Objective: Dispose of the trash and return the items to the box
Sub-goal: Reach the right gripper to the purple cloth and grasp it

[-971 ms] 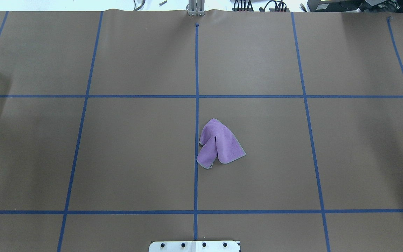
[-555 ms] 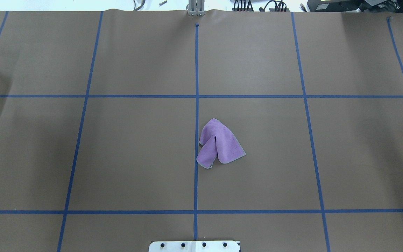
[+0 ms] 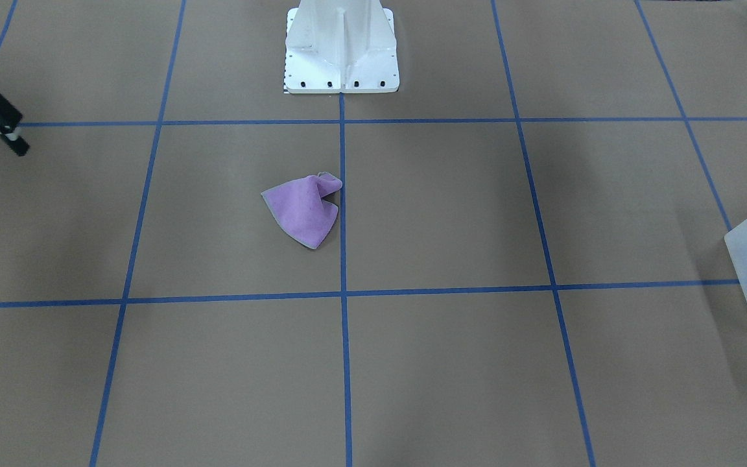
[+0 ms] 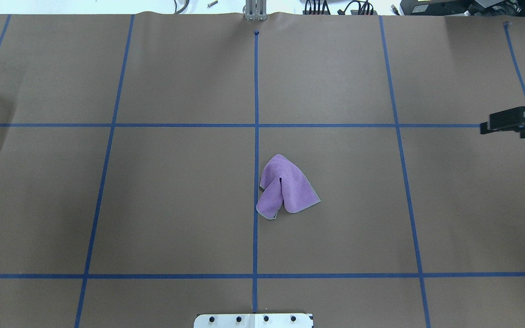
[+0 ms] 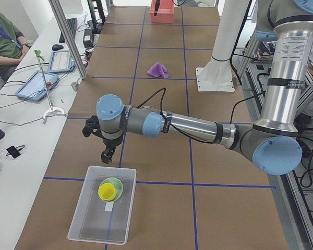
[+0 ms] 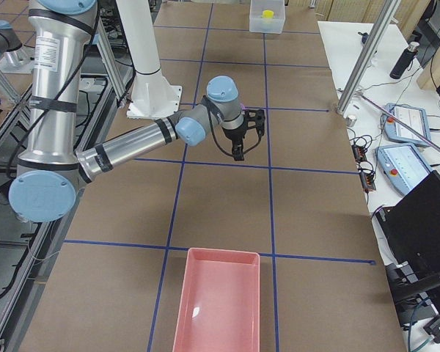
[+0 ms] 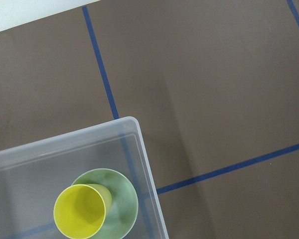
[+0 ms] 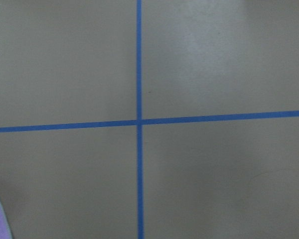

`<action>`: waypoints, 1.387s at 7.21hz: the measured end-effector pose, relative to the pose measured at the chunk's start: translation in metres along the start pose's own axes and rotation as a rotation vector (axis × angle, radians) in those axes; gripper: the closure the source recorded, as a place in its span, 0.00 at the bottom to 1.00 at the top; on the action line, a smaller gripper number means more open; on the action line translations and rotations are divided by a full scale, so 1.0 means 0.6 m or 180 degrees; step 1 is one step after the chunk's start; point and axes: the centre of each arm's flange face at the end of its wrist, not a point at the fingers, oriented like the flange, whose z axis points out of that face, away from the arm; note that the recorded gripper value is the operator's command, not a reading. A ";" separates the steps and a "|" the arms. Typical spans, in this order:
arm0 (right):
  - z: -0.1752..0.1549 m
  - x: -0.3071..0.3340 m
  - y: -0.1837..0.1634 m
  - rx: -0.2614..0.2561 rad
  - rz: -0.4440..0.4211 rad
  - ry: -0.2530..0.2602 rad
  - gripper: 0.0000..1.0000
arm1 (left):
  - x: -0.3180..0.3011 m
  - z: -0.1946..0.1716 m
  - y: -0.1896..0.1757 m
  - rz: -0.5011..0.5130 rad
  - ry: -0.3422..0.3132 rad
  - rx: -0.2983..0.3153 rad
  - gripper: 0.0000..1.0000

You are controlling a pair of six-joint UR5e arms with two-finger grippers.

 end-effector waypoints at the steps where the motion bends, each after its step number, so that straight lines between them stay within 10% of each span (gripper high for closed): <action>1: 0.027 -0.082 0.015 0.0010 0.0087 0.0001 0.00 | -0.006 0.010 0.058 -0.0070 -0.0013 -0.0090 0.01; 3: 0.070 -0.265 0.044 -0.0047 0.0095 0.0238 0.00 | -0.039 0.042 0.182 -0.0205 -0.0010 -0.0220 0.01; 8: 0.238 -0.595 0.163 0.0151 0.0276 0.0573 0.10 | -0.051 0.050 0.215 -0.0391 -0.0015 -0.0223 0.01; 10: 0.283 -0.633 0.187 0.0257 0.0338 0.0666 0.76 | -0.052 0.051 0.221 -0.0398 -0.0004 -0.0230 0.01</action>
